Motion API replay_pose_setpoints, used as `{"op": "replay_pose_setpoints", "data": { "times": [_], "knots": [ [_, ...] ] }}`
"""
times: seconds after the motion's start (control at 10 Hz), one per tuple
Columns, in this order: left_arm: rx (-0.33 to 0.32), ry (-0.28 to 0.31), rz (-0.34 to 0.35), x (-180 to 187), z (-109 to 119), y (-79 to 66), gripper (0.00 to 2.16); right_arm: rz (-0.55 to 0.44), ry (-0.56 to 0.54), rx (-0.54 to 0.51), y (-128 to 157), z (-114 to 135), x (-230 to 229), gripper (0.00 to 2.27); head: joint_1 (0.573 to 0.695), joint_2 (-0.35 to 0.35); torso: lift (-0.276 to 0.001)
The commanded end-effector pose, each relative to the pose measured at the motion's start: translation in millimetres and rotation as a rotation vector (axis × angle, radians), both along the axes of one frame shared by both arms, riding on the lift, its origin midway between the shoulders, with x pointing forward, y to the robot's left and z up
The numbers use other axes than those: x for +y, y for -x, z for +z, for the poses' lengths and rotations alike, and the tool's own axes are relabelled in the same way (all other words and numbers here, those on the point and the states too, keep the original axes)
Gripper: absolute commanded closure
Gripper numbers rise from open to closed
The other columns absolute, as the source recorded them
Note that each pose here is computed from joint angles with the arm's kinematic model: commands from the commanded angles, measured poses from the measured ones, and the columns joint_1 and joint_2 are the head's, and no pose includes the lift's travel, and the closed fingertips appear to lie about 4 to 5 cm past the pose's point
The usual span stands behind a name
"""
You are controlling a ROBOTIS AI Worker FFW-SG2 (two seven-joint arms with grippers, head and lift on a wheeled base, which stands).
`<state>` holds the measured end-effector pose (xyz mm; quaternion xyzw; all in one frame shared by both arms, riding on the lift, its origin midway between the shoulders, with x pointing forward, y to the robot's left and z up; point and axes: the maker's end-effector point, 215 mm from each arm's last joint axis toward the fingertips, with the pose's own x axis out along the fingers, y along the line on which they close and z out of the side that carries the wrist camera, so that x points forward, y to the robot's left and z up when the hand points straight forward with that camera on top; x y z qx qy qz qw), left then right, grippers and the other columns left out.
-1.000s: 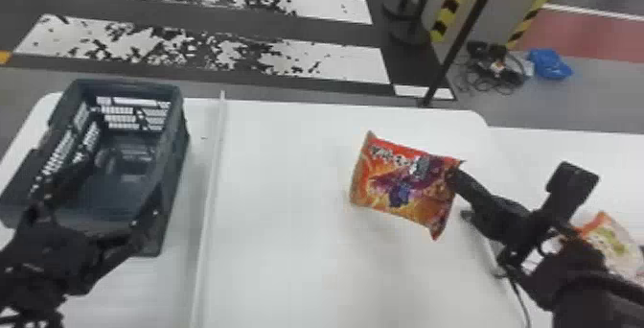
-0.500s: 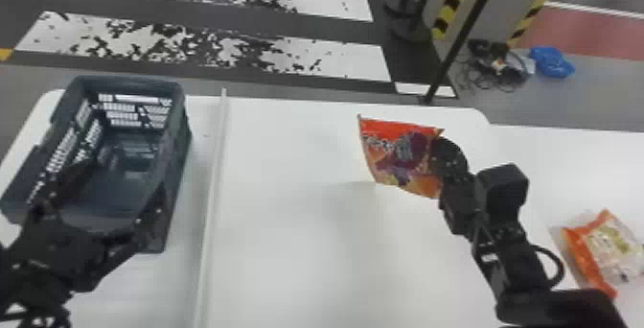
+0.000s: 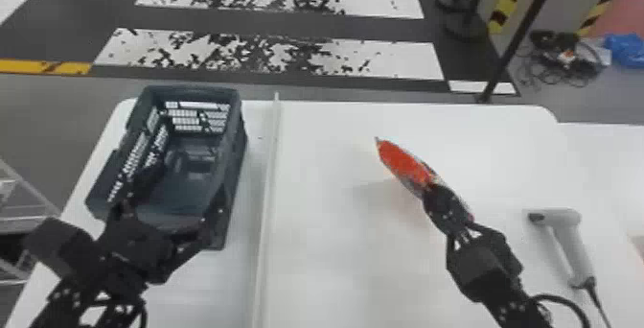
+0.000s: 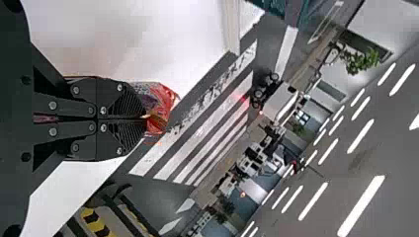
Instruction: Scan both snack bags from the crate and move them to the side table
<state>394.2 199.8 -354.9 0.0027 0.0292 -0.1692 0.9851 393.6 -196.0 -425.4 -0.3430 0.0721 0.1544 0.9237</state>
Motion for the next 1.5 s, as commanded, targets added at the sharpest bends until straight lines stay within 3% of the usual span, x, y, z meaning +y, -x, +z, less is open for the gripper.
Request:
{"op": "replay_pose_setpoints", "data": {
  "times": [0.0,0.1,0.3,0.6,1.0,1.3,1.4],
  "knots": [
    [0.000,-0.001,0.000,0.6,-0.5,0.1,0.08,0.042,0.038,0.053,21.5,-25.6,9.9,2.18,0.695,0.004,-0.075],
    [0.004,-0.002,0.000,0.9,-2.1,0.3,0.08,0.072,0.043,0.091,33.8,-36.9,14.4,1.71,0.695,0.012,-0.075],
    [0.011,0.001,0.001,0.7,-6.1,1.1,0.08,0.108,0.006,0.160,48.2,-50.6,19.5,0.03,0.695,0.031,-0.075],
    [0.011,0.002,0.000,0.7,-5.8,1.5,0.08,0.165,-0.242,0.253,54.5,-35.0,7.4,0.05,0.695,0.045,-0.075],
    [0.010,0.000,-0.004,0.0,-4.4,2.8,0.08,0.069,-0.473,0.223,21.9,3.3,-51.1,0.14,0.695,-0.022,-0.075],
    [0.011,0.000,-0.005,-0.2,-4.6,4.2,0.08,0.056,-0.538,0.248,5.5,2.8,-48.3,0.69,0.695,-0.075,-0.075],
    [0.011,0.001,-0.004,-0.3,-4.6,4.1,0.08,0.069,-0.551,0.262,0.4,0.0,-40.6,1.25,0.695,-0.070,-0.075]
  ]
}}
